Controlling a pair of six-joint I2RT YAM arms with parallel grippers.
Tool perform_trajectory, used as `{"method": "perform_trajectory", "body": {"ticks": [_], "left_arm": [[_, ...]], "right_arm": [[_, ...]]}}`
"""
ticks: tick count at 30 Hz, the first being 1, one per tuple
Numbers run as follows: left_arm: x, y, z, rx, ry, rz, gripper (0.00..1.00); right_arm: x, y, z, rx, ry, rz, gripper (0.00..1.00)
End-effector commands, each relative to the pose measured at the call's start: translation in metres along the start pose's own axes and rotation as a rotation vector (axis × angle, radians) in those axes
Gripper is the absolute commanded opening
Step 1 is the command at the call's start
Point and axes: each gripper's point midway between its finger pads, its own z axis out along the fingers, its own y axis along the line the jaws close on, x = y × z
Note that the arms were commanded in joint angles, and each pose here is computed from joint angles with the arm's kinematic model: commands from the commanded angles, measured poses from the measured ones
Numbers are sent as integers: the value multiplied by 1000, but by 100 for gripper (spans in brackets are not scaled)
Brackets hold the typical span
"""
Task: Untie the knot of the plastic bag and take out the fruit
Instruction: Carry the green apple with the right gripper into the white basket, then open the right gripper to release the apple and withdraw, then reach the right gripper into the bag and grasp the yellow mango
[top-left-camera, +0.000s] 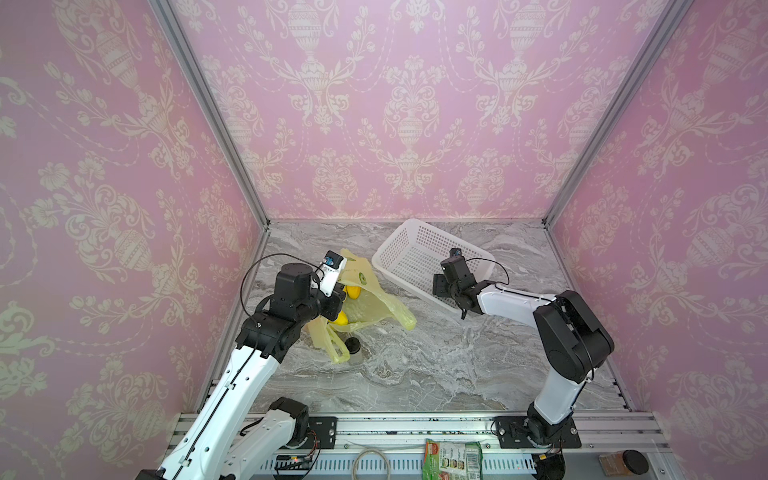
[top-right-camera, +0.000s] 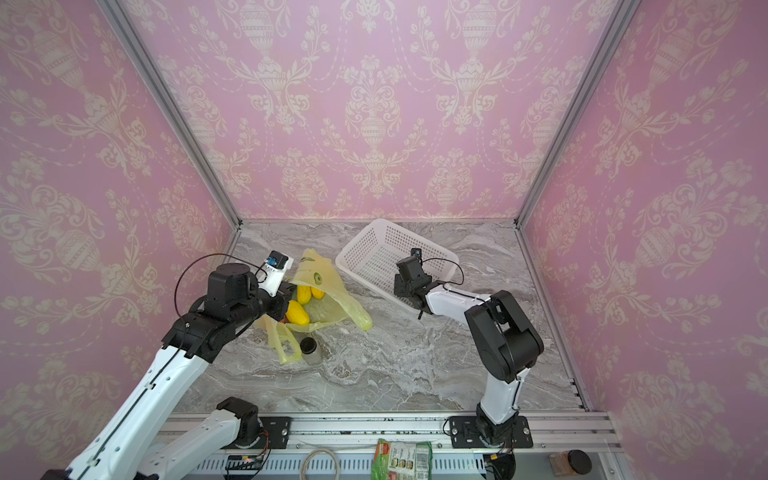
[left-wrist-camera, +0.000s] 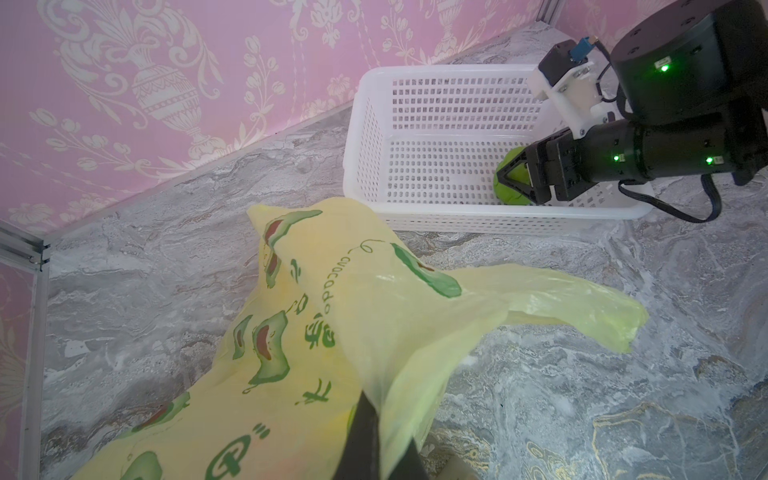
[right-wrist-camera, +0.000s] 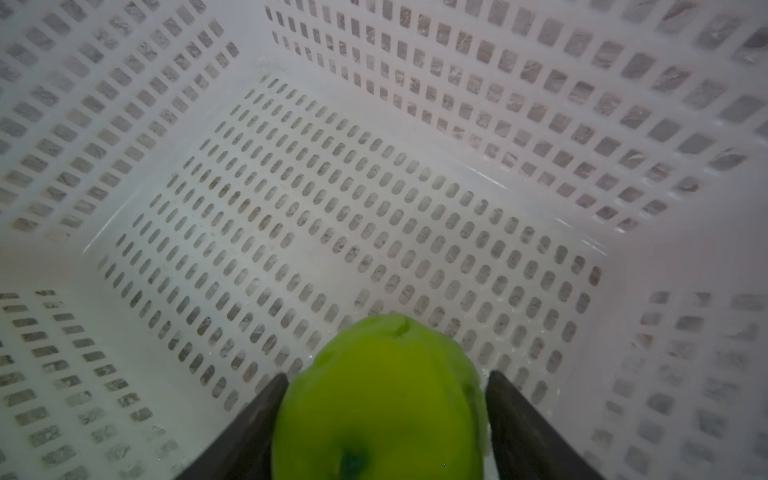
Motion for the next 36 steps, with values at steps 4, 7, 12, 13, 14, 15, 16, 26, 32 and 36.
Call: {"method": "perform_trajectory", "body": {"ticks": [4,7,12,13,14,15,16,26,32,36], "left_arm": [[2,1,2,2,0,3,0],[4,3,2,-10,6,6,0],[5,4,4,-14,16,6,0],[7,5,5,-15,20,7,0],[7,5,5,-17,20,7,0],[6,5,4,-17,17,8,0],[6,5,4,-15,17,7,0],[5,1,5,7,16,-4,0],[2,1,1,3,1,-2,0],[2,0,1,10,0,-3,0]], "right_arm": [[-25,3,-25,-60,-114,36,81],[-36,9,-51,-119,-201,40,80],[-47,38,-120,-258,-399,-44,69],[-46,47,-136,-291,-440,-79,65],[-46,57,-153,-331,-481,-116,61],[-44,66,-167,-366,-510,-150,59],[-41,76,-183,-410,-542,-188,54],[41,198,-272,-888,-543,-605,37],[68,249,-235,-956,-345,-634,22],[83,275,-196,-911,-221,-646,17]]}}
